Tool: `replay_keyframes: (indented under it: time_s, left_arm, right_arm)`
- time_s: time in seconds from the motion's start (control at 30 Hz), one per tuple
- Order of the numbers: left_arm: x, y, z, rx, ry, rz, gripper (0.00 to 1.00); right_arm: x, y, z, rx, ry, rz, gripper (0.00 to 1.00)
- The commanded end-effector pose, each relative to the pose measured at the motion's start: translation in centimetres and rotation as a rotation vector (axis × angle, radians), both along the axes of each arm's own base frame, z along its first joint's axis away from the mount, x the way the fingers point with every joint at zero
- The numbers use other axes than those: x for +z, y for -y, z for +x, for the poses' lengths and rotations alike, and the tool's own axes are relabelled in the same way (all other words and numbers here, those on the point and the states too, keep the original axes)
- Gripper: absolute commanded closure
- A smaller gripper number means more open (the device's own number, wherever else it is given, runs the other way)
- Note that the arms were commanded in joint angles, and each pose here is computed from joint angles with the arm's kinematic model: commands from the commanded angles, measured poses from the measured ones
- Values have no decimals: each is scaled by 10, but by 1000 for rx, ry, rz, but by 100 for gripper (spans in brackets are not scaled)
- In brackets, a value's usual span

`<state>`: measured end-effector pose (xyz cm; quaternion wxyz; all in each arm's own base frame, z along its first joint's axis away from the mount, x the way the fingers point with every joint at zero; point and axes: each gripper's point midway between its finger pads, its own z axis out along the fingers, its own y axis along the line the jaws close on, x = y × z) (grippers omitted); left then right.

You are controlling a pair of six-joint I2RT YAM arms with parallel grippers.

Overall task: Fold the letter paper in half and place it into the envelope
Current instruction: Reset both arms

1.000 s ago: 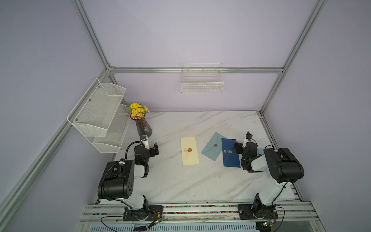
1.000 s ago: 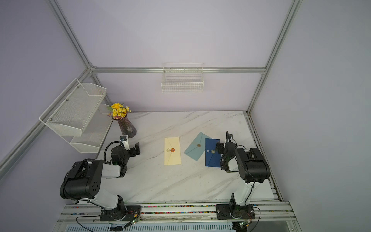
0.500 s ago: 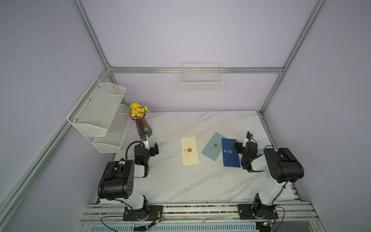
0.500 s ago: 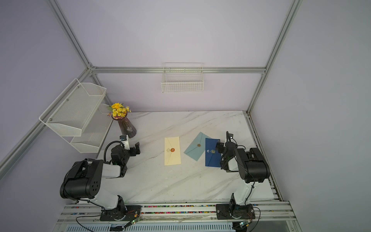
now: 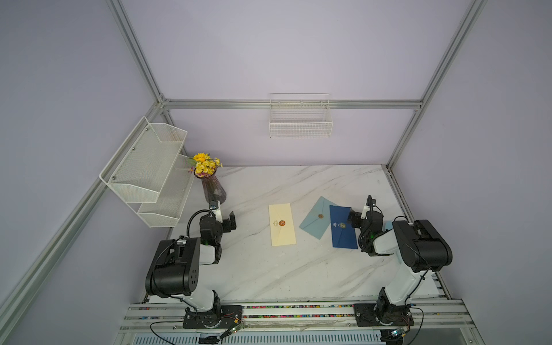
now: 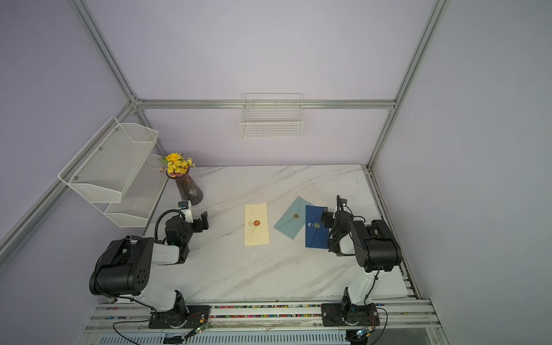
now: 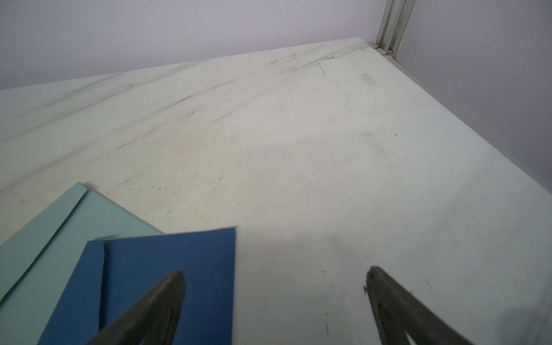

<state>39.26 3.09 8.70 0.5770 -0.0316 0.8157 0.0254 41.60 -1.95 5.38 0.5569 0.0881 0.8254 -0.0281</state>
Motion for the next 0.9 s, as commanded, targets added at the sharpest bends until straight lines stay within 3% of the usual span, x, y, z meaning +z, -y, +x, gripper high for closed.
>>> replay_keyframes:
  time_s: [0.0,0.1,0.17,0.23,0.3,0.33,0.37,0.4,0.87]
  left_arm:
    - [25,3,11,-26,81,29,0]
    - [26,5,9,-35,88,22,0]
    - [29,40,3,-262,115,34,0]
    - [29,39,3,-260,123,30,0]
    - [28,37,4,-247,115,30,0]
    - [28,27,6,-186,108,22,0]
    - [25,5,10,-44,94,10,0]
    - [25,-5,8,15,85,11,0]
    - [25,-4,9,25,98,35,0]
  right_arm:
    - [19,-2,8,6,69,-18,3]
    - [18,-3,8,16,66,-13,3]
    - [17,-40,9,291,62,42,3]
    - [20,-48,3,374,83,52,3]
    - [20,-41,5,331,82,48,3]
    - [19,-22,9,211,73,47,3]
    - [19,-6,10,104,69,48,3]
    - [21,-3,7,85,83,43,3]
    - [20,-2,7,73,85,44,3]
